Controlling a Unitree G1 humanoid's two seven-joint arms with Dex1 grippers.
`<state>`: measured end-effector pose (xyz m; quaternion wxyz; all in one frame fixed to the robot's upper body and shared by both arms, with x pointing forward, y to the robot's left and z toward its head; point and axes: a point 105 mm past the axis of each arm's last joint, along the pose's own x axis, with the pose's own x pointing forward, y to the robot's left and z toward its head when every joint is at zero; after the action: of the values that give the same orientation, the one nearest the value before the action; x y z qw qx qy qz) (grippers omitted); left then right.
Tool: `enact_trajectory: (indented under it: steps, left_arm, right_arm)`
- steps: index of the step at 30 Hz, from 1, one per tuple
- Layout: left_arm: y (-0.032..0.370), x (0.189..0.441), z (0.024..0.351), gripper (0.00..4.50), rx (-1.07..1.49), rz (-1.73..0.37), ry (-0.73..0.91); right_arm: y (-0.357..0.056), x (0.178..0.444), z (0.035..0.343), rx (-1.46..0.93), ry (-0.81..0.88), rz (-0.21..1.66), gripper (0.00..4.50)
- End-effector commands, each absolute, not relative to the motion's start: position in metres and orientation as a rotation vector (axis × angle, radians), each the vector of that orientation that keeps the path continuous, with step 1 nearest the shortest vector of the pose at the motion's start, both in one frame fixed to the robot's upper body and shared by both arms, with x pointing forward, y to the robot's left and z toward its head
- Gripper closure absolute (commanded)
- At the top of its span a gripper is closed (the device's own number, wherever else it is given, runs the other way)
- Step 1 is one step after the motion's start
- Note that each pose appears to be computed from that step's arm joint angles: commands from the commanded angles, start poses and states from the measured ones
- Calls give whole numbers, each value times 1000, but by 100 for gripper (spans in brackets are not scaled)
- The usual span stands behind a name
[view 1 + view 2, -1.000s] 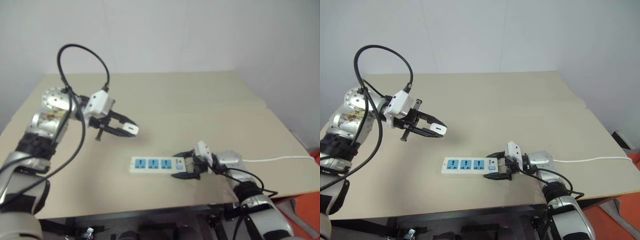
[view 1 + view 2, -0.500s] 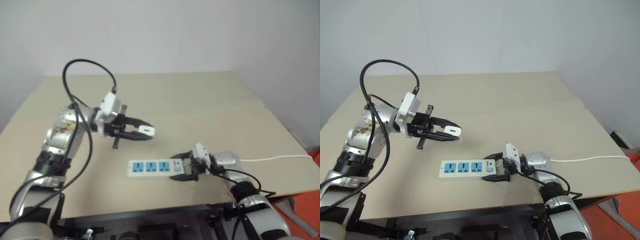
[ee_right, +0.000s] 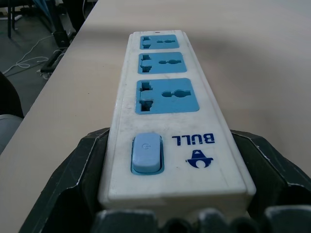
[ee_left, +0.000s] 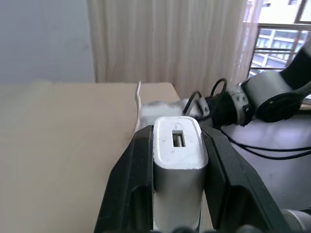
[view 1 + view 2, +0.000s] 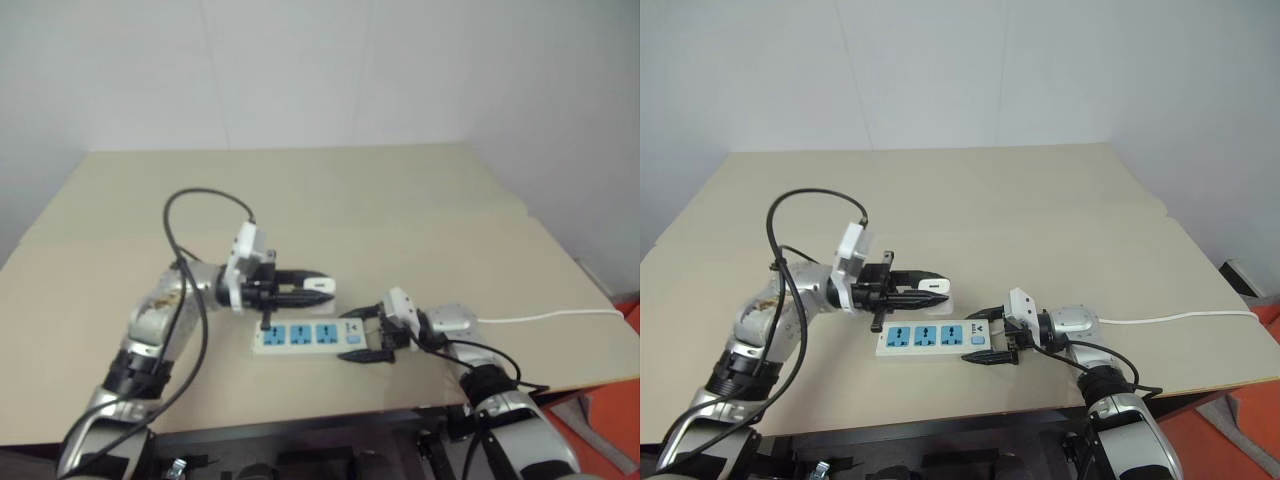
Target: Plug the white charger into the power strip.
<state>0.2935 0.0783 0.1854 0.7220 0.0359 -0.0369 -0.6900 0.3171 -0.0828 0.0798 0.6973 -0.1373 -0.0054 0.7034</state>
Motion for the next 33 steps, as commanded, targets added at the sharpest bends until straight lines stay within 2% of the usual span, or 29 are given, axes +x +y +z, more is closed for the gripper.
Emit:
enact_trajectory:
  steps: [1,16,33]
  left_arm:
    - [72,291,177,349,119,-1507,-96]
    - [69,291,144,349,118,-1482,-32]
    - [66,292,142,349,86,-1497,-46]
  right_arm:
    - [-78,307,60,-302,68,1606,106]
    - [-78,307,60,-298,68,1596,106]
    - [-80,307,59,-305,75,1585,106]
